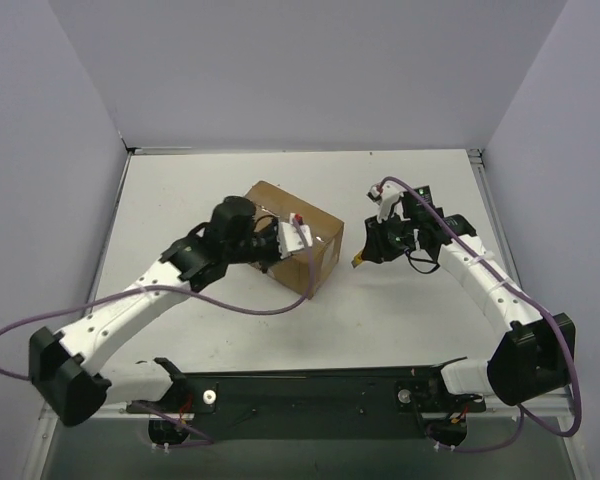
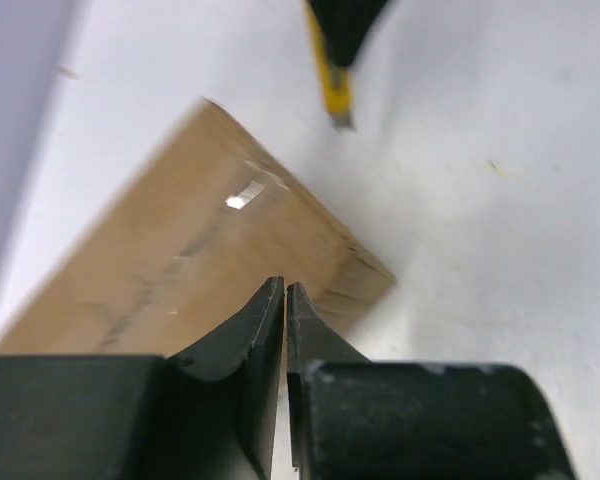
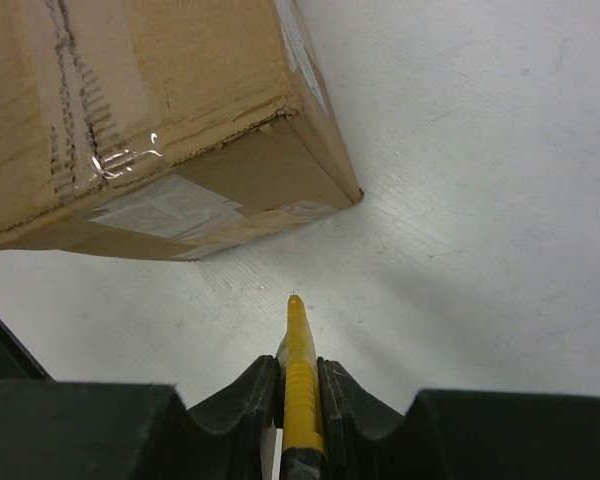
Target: Unpack the express box
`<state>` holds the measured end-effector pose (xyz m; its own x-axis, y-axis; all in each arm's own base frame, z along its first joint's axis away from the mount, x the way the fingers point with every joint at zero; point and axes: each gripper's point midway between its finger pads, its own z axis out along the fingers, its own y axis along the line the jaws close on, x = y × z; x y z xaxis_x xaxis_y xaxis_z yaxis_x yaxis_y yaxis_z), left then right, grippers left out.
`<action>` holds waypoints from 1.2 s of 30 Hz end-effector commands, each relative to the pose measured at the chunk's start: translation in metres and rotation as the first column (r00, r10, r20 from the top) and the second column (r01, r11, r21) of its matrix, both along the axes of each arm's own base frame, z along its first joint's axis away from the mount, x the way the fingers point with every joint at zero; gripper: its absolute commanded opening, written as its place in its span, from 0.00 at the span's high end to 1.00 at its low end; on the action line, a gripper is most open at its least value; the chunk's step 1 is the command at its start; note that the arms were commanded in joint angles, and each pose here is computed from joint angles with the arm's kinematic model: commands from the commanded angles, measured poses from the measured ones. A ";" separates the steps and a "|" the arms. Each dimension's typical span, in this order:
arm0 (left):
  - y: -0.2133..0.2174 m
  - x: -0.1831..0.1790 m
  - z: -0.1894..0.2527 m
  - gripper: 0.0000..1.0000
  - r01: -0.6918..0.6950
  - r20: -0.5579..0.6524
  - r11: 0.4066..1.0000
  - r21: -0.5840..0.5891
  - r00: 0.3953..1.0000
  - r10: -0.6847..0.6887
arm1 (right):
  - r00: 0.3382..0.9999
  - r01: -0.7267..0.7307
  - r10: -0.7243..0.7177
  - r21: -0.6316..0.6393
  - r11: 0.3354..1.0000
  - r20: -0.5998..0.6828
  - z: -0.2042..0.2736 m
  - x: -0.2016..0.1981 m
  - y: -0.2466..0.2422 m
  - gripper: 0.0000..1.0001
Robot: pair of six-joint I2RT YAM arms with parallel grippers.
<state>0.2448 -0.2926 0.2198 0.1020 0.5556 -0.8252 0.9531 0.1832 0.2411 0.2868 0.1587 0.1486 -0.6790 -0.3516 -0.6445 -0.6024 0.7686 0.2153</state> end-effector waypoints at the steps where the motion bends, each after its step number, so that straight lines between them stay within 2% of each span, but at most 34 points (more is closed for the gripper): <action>1: 0.029 0.027 0.142 0.83 -0.140 0.362 0.942 -0.304 0.898 0.250 | 1.000 0.000 -0.002 0.094 0.996 0.019 0.021 -0.001 0.014 1.00; 2: 0.044 0.051 0.139 0.85 -0.217 0.410 0.937 -0.275 0.855 0.319 | 1.000 -0.002 -0.001 0.111 0.994 0.028 0.023 0.002 0.018 1.00; 3: 0.056 0.068 0.134 0.90 -0.275 0.411 0.925 -0.262 0.836 0.365 | 1.000 -0.005 0.001 0.120 0.993 0.029 0.024 0.003 0.020 1.00; 4: 0.067 0.084 0.128 0.99 -0.327 0.389 0.910 -0.255 0.827 0.406 | 0.999 -0.005 -0.001 0.131 0.991 0.041 0.028 0.006 0.023 1.00; 5: 0.095 0.119 0.106 1.00 -0.447 0.305 0.862 -0.238 0.808 0.504 | 0.999 -0.008 0.003 0.133 0.991 0.038 0.026 0.008 0.025 1.00; 6: 0.109 0.137 0.107 1.00 -0.510 0.267 0.822 -0.252 0.780 0.566 | 0.999 -0.009 0.003 0.133 0.991 0.042 0.027 0.009 0.027 1.00; 7: 0.121 0.152 0.103 1.00 -0.589 0.168 0.758 -0.281 0.747 0.643 | 0.999 -0.008 0.002 0.136 0.991 0.049 0.030 0.011 0.028 1.00; 8: 0.138 0.176 0.080 1.00 -0.671 0.095 0.700 -0.243 0.702 0.706 | 0.999 -0.009 0.002 0.134 0.991 0.048 0.030 0.013 0.029 1.00; 9: 0.165 0.197 0.092 1.00 -0.736 0.059 0.622 -0.268 0.632 0.773 | 0.999 -0.009 0.002 0.130 0.991 0.052 0.031 0.015 0.030 1.00; 10: 0.176 0.209 0.085 1.00 -0.778 0.024 0.576 -0.250 0.590 0.807 | 0.998 -0.011 0.003 0.122 0.992 0.066 0.034 0.017 0.030 1.00; 11: 0.183 0.219 0.053 1.00 -0.829 -0.051 0.534 -0.166 0.548 0.835 | 0.998 -0.008 0.000 0.117 0.993 0.067 0.033 0.020 0.030 1.00; 13: 0.195 0.230 0.046 1.00 -0.859 -0.104 0.488 -0.152 0.505 0.857 | 0.997 -0.014 0.005 0.114 0.993 0.081 0.036 0.023 0.031 1.00; 14: 0.195 0.234 0.031 1.00 -0.866 -0.129 0.486 -0.120 0.499 0.857 | 0.996 -0.016 0.007 0.113 0.993 0.085 0.038 0.026 0.033 1.00; 17: 0.174 0.224 0.018 1.00 -0.803 -0.178 0.585 -0.114 0.595 0.784 | 0.995 -0.031 0.021 0.104 0.994 0.101 0.039 0.033 0.036 1.00; 22: 0.155 0.193 -0.004 1.00 -0.751 -0.246 0.658 -0.058 0.650 0.719 | 0.994 -0.042 0.032 0.088 0.995 0.107 0.036 0.041 0.041 1.00; 29: 0.165 0.117 -0.036 1.00 -0.736 -0.337 0.675 0.043 0.626 0.704 | 0.991 -0.091 0.085 0.057 0.994 0.102 0.026 0.038 0.054 1.00; 36: 0.184 0.059 -0.069 1.00 -0.752 -0.394 0.646 0.132 0.558 0.730 | 0.992 -0.102 0.100 0.013 0.995 0.081 0.017 0.040 0.053 1.00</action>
